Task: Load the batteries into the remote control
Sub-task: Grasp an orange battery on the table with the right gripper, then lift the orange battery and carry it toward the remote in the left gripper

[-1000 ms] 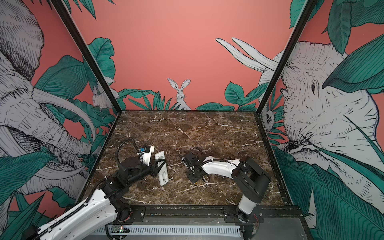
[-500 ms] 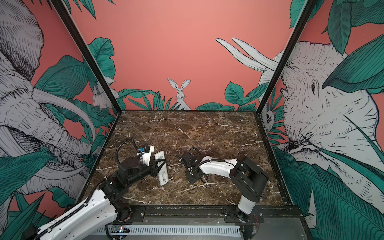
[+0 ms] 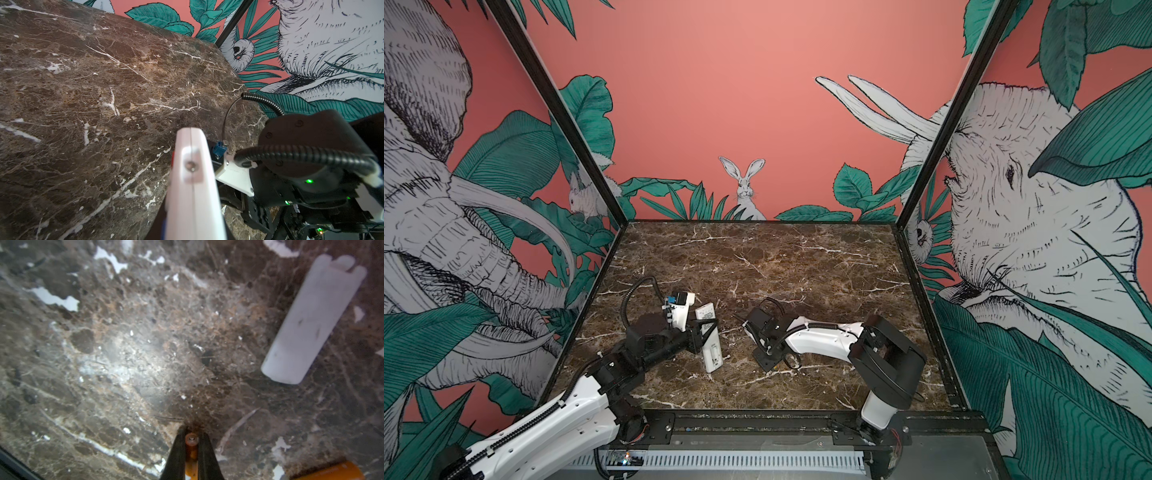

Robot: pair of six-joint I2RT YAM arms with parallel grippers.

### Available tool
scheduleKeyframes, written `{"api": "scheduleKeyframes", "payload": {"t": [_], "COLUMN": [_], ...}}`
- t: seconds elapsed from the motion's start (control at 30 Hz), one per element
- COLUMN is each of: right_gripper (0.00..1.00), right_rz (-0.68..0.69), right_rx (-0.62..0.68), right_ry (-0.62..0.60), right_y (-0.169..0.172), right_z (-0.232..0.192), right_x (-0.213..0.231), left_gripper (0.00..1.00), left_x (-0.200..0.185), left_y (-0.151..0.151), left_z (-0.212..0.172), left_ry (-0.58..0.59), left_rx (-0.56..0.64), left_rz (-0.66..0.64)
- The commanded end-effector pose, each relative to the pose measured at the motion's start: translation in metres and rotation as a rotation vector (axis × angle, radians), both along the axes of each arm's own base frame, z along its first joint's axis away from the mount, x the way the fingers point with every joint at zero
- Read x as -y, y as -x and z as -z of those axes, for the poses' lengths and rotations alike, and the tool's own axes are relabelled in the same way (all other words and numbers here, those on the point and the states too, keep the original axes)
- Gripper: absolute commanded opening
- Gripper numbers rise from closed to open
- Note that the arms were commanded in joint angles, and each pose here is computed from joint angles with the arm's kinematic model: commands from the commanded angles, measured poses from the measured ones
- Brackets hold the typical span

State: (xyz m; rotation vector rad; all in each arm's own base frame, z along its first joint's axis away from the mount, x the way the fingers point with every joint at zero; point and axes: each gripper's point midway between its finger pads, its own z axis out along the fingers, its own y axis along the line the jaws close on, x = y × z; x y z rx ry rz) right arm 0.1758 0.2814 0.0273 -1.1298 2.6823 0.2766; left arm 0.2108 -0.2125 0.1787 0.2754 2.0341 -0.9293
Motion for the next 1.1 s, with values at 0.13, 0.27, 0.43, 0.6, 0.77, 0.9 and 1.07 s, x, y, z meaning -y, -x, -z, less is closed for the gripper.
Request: {"api": "scheduleKeyframes", "payload": {"t": [0.13,0.27,0.43,0.6,0.77,0.9,1.07], "right_gripper": [0.05,0.05,0.04,0.04,0.04,0.04,0.04], "right_rz": [-0.051,-0.060,-0.070,-0.095,-0.123,-0.113,-0.069], "right_rx": [0.152,0.242,0.340,0.431,0.506,0.546,0.568], "right_ry": [-0.179,-0.269,-0.410,-0.539,-0.648,-0.708,-0.840], "right_y": [-0.006,-0.009,-0.010,-0.009,-0.005,-0.006,-0.006], "right_z": [-0.044,-0.066,-0.097,-0.129,-0.158,-0.174,-0.194], "right_x": [-0.013,-0.015,-0.022,-0.031,-0.038,-0.039,-0.045], "left_gripper": [0.00,0.00,0.00,0.00,0.00,0.00,0.00], "left_x": [0.001,0.000,0.003,0.007,0.012,0.013,0.017], "left_y": [-0.007,-0.009,-0.012,-0.015,-0.017,-0.018,-0.021], "left_z": [-0.017,-0.025,-0.031,-0.037,-0.043,-0.044,-0.045], "left_ry": [0.062,0.065,0.085,0.117,0.149,0.158,0.190], "left_rx": [0.023,0.033,0.030,0.024,0.018,0.011,0.000], "left_rz": [-0.028,-0.040,-0.042,-0.039,-0.037,-0.037,-0.037]}}
